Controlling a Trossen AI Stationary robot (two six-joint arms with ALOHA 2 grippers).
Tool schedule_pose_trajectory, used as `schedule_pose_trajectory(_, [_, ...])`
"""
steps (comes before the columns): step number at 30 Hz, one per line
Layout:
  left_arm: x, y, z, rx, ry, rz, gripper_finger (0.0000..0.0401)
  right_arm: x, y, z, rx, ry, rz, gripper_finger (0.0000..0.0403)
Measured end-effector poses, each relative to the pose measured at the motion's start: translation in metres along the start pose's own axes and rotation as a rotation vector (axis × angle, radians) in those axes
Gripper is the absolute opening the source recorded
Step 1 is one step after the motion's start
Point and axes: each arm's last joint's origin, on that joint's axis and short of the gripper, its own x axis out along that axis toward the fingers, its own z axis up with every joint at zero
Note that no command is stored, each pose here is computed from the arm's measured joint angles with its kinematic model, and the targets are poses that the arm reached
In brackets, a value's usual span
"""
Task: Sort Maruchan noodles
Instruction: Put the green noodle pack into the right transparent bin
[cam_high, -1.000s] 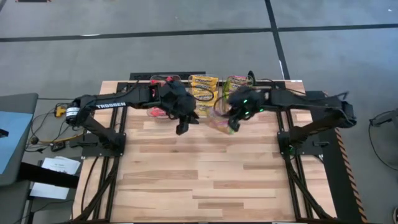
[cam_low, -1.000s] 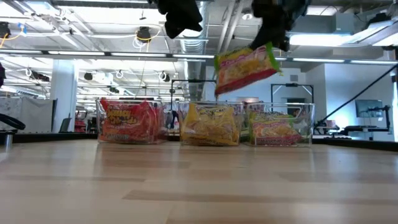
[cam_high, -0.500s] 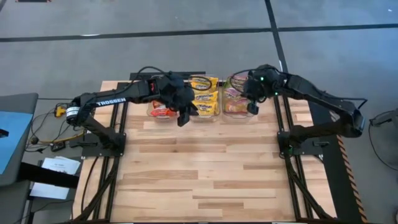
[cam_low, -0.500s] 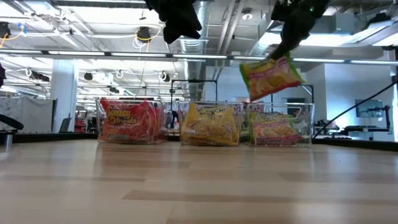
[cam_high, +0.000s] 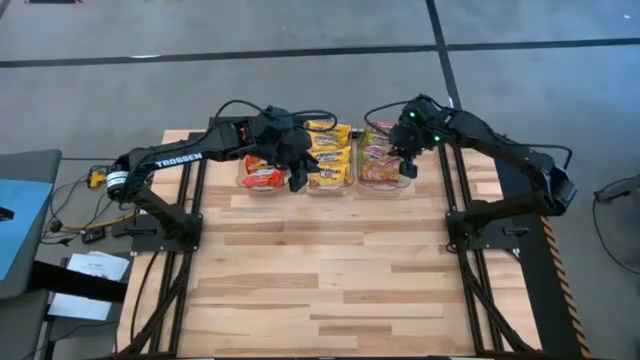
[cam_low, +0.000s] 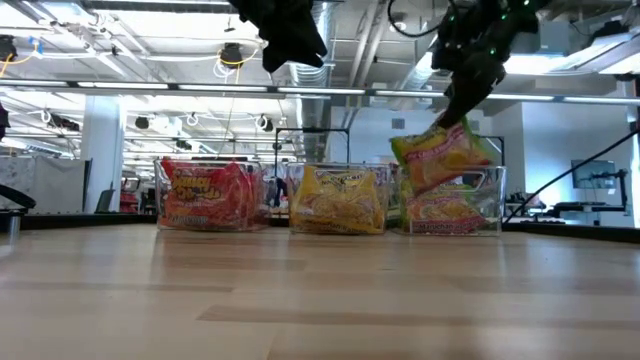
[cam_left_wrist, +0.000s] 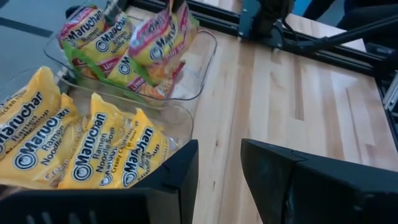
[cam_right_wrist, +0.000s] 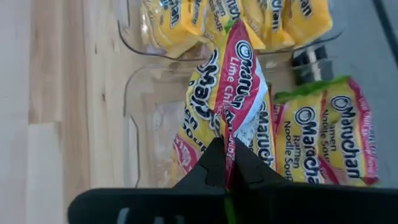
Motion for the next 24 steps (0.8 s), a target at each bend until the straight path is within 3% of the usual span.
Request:
schedule_pose_trajectory(7, [0.0, 0.001, 0.0, -0.002, 0.0, 0.005, 0.0106, 0.029, -0.003, 0.003, -0.005, 0.032, 0.108, 0.0009])
schedule_pose_trajectory(14, [0.0, 0.001, 0.0, 0.017, 0.001, 0.007, 0.0106, 0.052, -0.006, 0.0, 0.049, 0.103, 0.147, 0.0017])
schedule_pose_trajectory(24, [0.0, 0.002, -0.002, 0.007, 0.022, 0.009, 0.0106, 0.069, -0.008, -0.008, 0.127, 0.255, 0.093, 0.0098])
